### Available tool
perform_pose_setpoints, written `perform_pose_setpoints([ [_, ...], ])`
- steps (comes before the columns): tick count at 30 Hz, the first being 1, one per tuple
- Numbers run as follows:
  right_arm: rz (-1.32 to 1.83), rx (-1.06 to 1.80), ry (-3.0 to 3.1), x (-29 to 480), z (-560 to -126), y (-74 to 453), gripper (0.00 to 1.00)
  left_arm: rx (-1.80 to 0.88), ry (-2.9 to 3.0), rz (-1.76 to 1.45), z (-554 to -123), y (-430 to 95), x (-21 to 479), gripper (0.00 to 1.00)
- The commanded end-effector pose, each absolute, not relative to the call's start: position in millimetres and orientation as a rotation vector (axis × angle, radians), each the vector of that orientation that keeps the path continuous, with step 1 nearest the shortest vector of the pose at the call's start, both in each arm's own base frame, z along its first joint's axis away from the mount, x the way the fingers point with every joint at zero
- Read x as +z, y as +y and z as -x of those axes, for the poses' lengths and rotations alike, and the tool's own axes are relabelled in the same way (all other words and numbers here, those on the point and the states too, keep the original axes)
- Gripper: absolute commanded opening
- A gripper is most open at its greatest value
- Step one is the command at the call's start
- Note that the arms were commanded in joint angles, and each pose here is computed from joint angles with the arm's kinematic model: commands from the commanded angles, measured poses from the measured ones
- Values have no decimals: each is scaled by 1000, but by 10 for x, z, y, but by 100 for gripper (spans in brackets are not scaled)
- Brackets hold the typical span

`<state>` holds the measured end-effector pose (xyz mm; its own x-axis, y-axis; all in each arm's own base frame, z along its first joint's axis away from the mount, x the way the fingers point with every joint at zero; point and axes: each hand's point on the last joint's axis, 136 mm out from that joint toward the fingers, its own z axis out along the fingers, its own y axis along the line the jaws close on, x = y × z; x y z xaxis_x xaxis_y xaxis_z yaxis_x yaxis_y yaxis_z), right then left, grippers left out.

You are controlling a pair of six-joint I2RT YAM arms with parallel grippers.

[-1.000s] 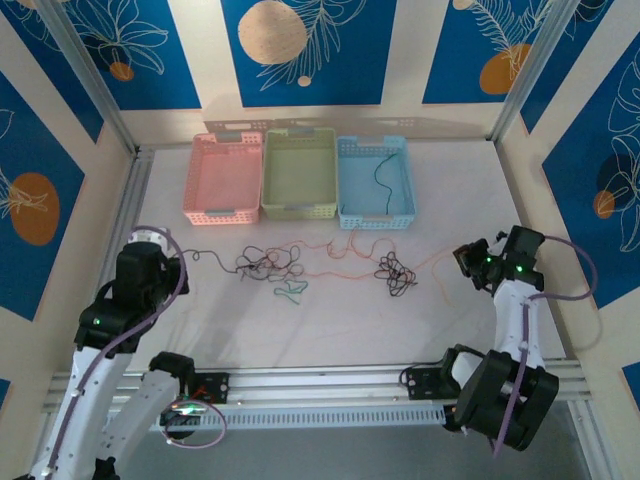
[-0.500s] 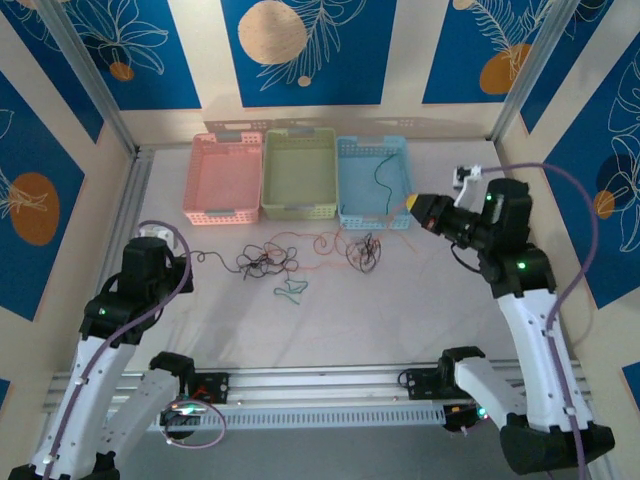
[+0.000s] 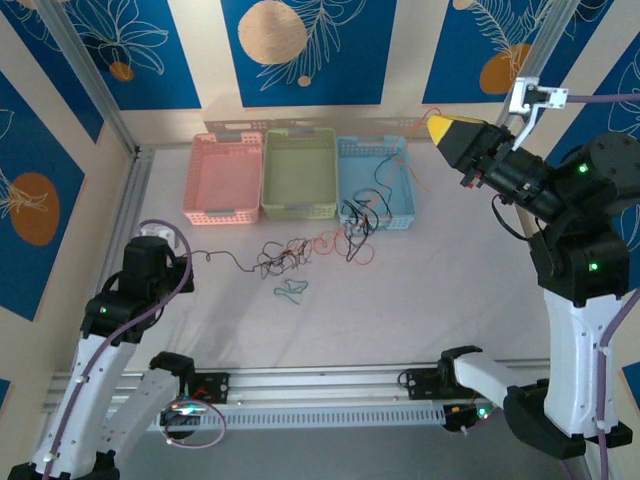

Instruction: Untangle the cables

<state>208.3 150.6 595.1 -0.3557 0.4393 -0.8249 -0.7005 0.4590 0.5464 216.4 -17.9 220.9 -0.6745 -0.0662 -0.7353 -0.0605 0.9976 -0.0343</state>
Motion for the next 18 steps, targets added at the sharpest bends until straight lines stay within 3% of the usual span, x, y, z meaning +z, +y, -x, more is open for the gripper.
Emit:
perform_pose_setpoints([
  [1,159,1246,1692,5445,-2340,1576,0,-31,2303,77,-2190,-206,2220,0],
  [5,85,1302,1882,4634,-2516,1714,0,-82,2313,39,-2201,-298,2192,3],
  [10,-23,1263,2124,3399,-2583,1815,0,-152,2327,-9,-2218,-425,2158,50],
  [14,-114,1174,2218,2785,-2588,1692,0,-170,2329,-27,-2227,-462,2165,66],
  [18,-271,952,2279,2405,-2674,1309,0,-224,2328,-58,-2227,-546,2231,72],
])
